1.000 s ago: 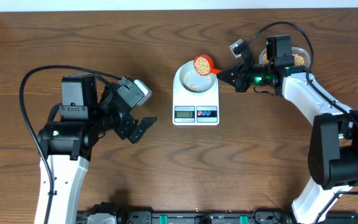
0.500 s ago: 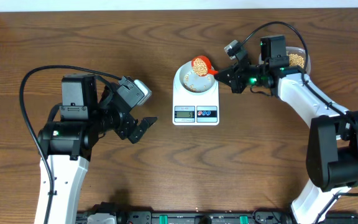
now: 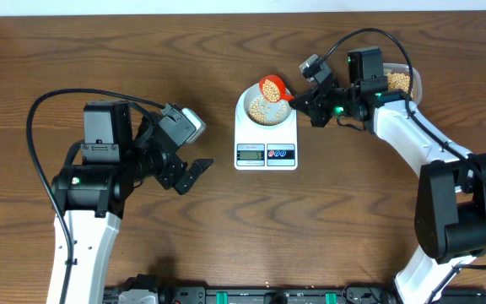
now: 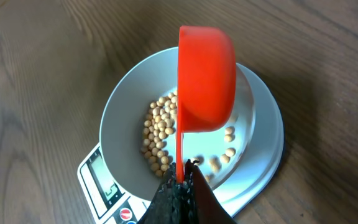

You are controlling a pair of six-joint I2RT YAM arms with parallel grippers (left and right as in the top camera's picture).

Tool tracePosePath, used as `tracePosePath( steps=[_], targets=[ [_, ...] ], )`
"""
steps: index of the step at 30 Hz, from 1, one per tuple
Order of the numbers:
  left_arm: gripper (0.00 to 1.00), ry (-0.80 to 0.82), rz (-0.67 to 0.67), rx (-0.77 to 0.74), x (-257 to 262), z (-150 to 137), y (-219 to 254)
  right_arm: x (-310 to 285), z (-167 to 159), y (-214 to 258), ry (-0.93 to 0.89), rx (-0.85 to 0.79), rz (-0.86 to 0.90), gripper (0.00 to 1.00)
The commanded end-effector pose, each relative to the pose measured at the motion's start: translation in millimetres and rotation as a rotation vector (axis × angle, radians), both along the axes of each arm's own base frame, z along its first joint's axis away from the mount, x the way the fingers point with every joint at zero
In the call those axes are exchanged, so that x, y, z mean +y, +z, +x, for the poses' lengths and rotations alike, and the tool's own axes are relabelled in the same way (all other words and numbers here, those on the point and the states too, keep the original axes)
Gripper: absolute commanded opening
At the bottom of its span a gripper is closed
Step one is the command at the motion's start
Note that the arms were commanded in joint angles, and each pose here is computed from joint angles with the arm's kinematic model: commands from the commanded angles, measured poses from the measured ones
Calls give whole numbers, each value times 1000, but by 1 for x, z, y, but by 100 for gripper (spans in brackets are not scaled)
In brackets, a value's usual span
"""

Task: Scoop item into bowl and weigh 50g on scale
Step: 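Tilt the scoop with the right gripper to pour soybeans into bowl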

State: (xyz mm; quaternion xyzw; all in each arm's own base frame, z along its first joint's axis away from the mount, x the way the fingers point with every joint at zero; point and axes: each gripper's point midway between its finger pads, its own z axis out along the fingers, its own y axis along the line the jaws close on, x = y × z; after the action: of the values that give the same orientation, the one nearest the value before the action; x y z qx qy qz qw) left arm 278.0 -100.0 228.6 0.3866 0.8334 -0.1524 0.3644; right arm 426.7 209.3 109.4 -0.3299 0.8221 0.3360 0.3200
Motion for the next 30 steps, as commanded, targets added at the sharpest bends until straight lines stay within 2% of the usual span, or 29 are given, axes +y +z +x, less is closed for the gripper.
tracePosePath(
  steps=[1,14,30],
  targets=[
    [98,-5,5,-22,1,3,6,3,-2,21,20,-59,4,1],
    [98,-5,5,-22,1,3,6,-2,-3,39,0,-100,-17,1],
    [98,-5,5,-22,1,3,6,-5,-4,35,-10,-90,-39,1]
  ],
)
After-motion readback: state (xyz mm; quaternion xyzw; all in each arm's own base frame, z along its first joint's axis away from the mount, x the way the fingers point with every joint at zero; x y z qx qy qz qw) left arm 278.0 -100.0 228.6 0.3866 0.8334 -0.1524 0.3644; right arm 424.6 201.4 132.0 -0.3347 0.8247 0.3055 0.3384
